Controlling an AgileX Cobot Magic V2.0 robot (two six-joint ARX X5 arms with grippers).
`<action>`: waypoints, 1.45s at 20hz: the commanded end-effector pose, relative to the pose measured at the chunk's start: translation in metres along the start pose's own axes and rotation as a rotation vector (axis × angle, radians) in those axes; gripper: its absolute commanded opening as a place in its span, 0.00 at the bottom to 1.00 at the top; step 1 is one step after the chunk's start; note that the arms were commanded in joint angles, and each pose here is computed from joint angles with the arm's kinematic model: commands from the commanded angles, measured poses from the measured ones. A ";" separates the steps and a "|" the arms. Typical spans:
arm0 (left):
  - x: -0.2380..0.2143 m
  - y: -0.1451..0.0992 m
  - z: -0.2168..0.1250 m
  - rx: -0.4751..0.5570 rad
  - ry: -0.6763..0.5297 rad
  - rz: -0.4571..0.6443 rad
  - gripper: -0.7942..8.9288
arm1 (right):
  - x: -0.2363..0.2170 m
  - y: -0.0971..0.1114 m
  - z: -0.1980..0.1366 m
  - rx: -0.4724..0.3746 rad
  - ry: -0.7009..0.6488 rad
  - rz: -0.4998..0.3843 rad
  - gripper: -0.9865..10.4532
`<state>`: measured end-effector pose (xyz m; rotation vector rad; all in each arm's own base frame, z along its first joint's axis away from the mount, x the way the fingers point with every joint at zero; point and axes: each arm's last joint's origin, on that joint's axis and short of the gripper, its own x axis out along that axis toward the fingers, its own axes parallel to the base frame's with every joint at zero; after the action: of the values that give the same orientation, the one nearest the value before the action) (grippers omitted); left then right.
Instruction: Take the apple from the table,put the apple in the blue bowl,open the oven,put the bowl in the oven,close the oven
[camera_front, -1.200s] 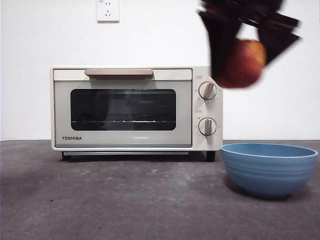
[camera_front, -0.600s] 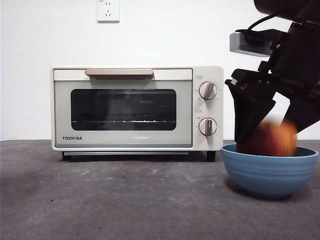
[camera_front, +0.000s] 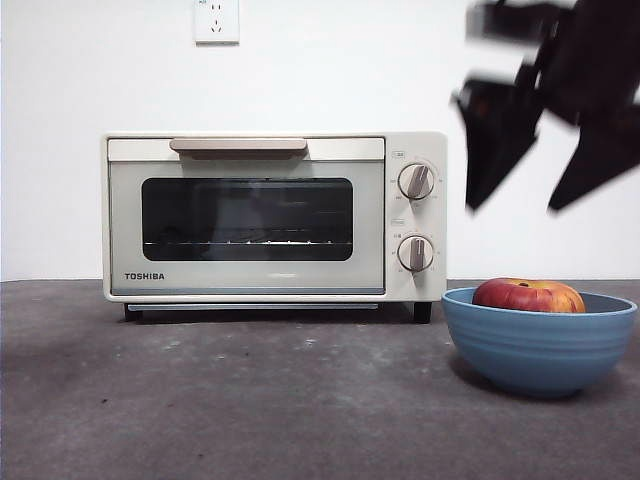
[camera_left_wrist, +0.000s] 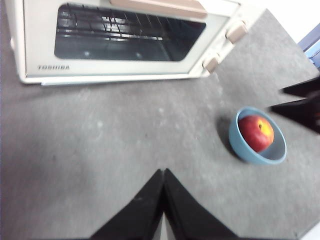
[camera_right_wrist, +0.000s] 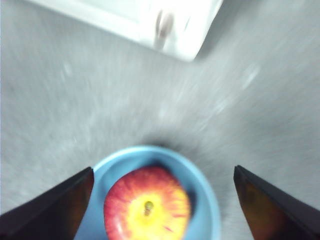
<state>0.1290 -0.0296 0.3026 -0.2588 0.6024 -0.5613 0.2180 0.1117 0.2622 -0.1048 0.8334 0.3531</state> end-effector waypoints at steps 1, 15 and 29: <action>0.014 0.000 0.016 0.019 -0.037 -0.032 0.09 | -0.018 -0.003 0.003 -0.007 -0.012 -0.008 0.48; 0.136 0.004 0.105 0.120 -0.074 -0.026 0.09 | -0.063 -0.030 -0.033 0.100 0.206 -0.096 0.48; 0.199 0.017 0.112 0.175 0.016 0.016 0.09 | -0.063 -0.030 -0.034 0.114 0.213 -0.098 0.48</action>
<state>0.3330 -0.1173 0.3001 -0.1099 0.5512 -0.5933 0.1638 0.0577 0.2829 -0.0912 1.0616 0.2040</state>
